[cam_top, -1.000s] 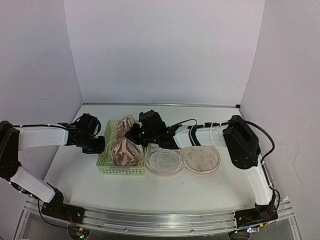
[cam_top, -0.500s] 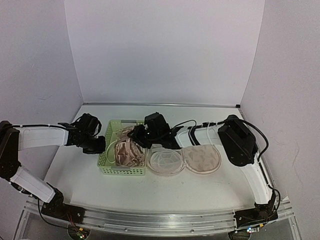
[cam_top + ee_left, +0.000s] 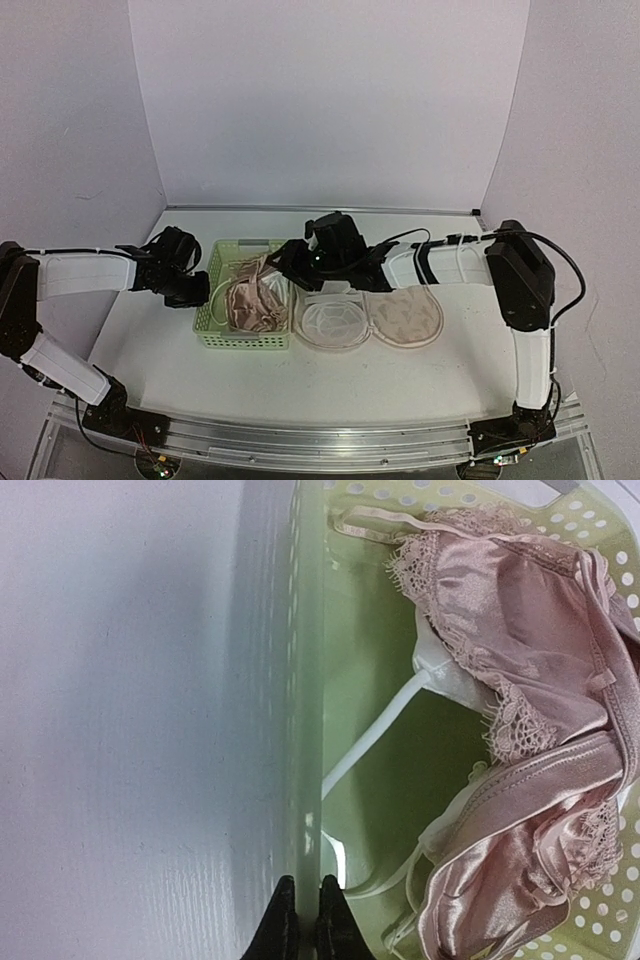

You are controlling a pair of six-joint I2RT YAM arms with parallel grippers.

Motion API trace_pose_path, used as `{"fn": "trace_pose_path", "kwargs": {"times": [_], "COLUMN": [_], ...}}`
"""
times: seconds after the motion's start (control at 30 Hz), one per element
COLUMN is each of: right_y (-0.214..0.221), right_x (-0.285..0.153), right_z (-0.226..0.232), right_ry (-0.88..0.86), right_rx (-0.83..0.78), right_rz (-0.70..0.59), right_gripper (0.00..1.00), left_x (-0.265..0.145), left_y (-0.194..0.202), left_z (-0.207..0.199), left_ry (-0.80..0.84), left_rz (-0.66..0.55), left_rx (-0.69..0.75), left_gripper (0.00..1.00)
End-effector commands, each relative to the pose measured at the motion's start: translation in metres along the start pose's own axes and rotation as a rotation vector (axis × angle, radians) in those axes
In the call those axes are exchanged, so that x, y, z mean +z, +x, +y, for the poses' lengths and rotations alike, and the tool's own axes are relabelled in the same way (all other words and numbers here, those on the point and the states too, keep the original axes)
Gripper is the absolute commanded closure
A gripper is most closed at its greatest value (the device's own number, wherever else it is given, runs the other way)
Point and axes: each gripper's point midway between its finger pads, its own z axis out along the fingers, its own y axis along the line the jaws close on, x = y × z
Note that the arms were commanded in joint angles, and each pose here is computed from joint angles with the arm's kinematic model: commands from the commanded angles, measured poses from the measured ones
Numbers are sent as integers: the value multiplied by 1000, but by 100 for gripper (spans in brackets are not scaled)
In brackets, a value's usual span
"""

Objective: Unzip the laundry bag and remove the bra
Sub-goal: Place the bra in the bin, then adjust the laundry bag at the center of the board.

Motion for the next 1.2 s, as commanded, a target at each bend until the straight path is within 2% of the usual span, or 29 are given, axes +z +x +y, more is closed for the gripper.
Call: {"fn": "trace_pose_path", "kwargs": {"times": [0.0, 0.23, 0.43, 0.67, 1.03, 1.13, 1.17], "right_y": [-29, -58, -83, -95, -95, -93, -92], "right_x": [-47, -102, -157, -207, -251, -257, -258], "right_z": [42, 4, -53, -116, -193, -208, -213], "right_ry": [-84, 44, 241, 426, 548, 567, 572], "right_rx": [-75, -200, -312, -415, -349, -329, -322], "right_rz": [-85, -162, -244, -255, -191, -176, -169], "right_gripper": [43, 36, 28, 18, 9, 7, 7], "left_x": [-6, -5, -5, 0, 8, 4, 1], "left_y": [-26, -34, -44, -53, -62, -67, -70], "left_z": [5, 12, 16, 20, 27, 27, 28], "left_ry": [-19, -39, -66, -104, -152, -163, -171], "left_rz": [-74, -65, -59, -38, -24, -34, -43], "left_rx": [-36, -34, -44, -40, -42, -42, -42], "left_gripper": [100, 100, 100, 95, 86, 79, 74]}}
